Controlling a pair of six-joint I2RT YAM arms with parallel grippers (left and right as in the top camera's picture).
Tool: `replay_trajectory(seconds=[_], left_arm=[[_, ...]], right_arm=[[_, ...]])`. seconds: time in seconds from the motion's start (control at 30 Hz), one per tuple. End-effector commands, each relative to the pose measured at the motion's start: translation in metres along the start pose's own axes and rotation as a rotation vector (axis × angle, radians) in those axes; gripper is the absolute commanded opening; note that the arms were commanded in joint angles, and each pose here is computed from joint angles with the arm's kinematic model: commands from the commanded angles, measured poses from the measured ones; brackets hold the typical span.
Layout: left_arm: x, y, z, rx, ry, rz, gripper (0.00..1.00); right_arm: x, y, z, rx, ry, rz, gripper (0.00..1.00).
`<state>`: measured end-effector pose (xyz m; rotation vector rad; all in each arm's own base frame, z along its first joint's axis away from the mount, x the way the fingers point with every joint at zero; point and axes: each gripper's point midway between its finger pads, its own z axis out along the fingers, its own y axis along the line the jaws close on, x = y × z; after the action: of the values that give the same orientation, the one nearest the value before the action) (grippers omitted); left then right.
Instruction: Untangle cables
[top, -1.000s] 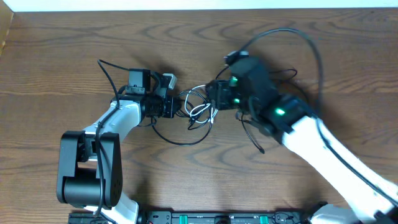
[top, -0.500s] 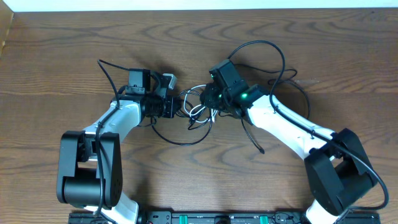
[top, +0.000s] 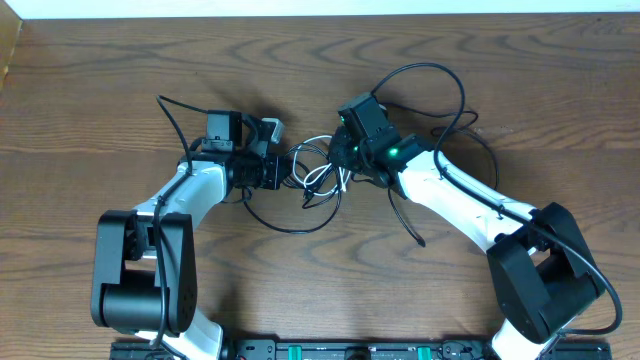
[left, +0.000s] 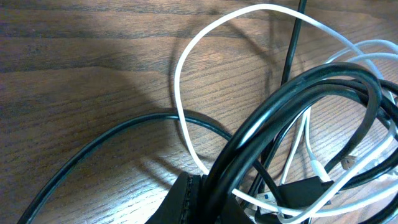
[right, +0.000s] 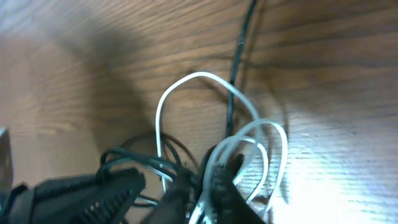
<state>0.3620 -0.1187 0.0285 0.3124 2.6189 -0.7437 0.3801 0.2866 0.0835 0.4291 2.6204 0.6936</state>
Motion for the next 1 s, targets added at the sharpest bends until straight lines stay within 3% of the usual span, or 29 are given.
replay_trajectory(seconds=[0.0, 0.3, 0.43, 0.7, 0.8, 0.87, 0.97], left_arm=[[0.003, 0.002, 0.001, -0.003, 0.006, -0.017, 0.08], [0.003, 0.002, 0.001, -0.003, 0.006, -0.017, 0.08], [0.003, 0.002, 0.001, -0.003, 0.006, -0.017, 0.08], [0.003, 0.002, 0.001, -0.003, 0.006, -0.017, 0.08], [0.003, 0.002, 0.001, -0.003, 0.006, -0.017, 0.08], [0.003, 0.002, 0.001, -0.003, 0.005, -0.016, 0.08], [0.003, 0.002, 0.001, -0.003, 0.005, -0.016, 0.08]], right_arm=[[-0.003, -0.011, 0.003, 0.05, -0.017, 0.005, 0.04], [0.021, -0.065, -0.007, 0.28, 0.092, -0.176, 0.01], [0.015, -0.11, -0.025, 0.482, 0.08, -0.182, 0.01], [-0.007, -0.14, -0.068, 0.573, 0.124, -0.112, 0.01], [-0.012, -0.126, -0.082, 0.505, 0.136, -0.133, 0.08], [-0.009, -0.108, -0.086, 0.405, 0.162, -0.187, 0.18], [-0.001, -0.051, -0.091, 0.119, 0.196, -0.32, 0.33]])
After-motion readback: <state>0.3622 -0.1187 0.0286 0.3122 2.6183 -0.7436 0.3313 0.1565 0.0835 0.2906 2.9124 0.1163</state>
